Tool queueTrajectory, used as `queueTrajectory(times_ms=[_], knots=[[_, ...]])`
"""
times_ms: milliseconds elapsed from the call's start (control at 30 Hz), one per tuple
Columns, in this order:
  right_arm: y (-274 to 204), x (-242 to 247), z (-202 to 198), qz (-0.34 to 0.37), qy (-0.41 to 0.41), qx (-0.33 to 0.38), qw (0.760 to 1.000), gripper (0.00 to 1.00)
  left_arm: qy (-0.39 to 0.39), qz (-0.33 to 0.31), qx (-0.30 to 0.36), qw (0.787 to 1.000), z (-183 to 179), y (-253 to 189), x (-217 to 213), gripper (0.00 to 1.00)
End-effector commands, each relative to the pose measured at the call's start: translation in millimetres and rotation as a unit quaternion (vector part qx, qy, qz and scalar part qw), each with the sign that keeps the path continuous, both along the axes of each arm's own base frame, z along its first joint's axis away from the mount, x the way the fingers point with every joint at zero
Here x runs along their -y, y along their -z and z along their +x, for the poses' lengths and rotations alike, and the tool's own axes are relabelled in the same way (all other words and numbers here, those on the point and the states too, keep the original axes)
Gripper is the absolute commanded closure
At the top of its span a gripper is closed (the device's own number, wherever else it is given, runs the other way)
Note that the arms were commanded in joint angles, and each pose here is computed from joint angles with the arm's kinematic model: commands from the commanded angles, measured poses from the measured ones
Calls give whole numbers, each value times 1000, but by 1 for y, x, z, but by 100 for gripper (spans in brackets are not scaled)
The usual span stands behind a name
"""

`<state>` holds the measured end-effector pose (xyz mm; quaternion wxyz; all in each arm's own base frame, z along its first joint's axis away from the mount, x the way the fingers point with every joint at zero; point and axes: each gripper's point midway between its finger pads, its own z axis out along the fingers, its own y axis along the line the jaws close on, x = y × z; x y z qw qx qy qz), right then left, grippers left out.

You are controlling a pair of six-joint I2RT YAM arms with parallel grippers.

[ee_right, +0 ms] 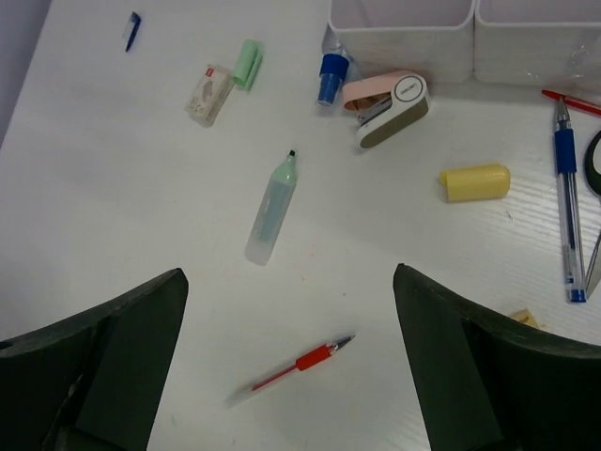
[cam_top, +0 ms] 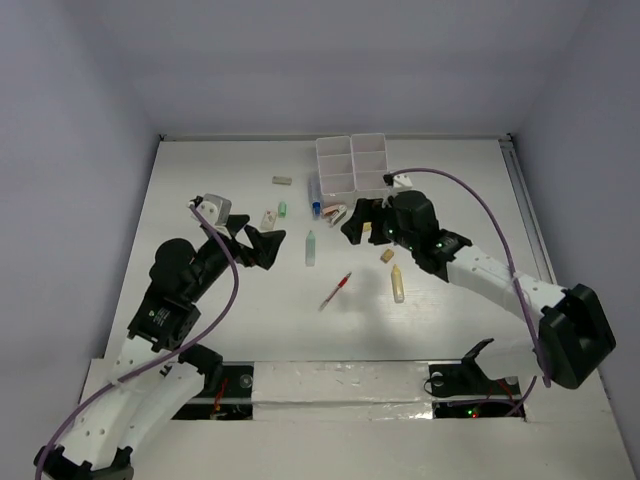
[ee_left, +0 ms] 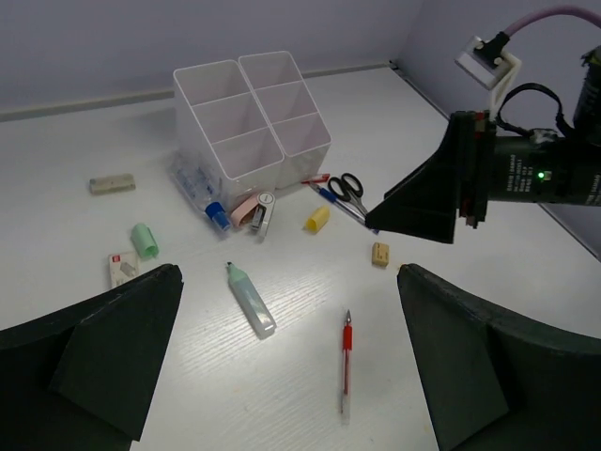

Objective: Sort the stationery into containers
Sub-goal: Pick up the stapler from the center of the board.

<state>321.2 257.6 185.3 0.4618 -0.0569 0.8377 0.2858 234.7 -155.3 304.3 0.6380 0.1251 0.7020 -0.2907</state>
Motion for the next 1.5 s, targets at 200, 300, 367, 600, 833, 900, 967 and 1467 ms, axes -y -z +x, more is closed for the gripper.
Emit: queueTrajectory(times_ms=[200,300,367,600,833,900,967,1467], knots=[[-13,-22,65,11,85,54,995,9,3,-11,39,999,-13,-29,-3,1],[7,-25,80,-8,103,45,994,13,7,-8,37,999,-13,-27,-1,1],[21,-29,91,-22,110,37,993,16,11,-7,40,999,-14,-28,0,1],[55,-43,112,-50,119,23,991,16,17,-7,44,999,-17,-29,1,1],[83,-45,120,-65,130,11,989,16,17,-7,43,999,-18,-30,2,1],[86,-48,124,-66,129,11,989,17,17,-5,42,999,-17,-29,2,1],[94,-51,126,-66,127,9,990,17,17,-5,42,999,-16,-29,3,1],[124,-46,143,-105,153,11,983,32,18,-3,40,999,-15,-28,4,1]])
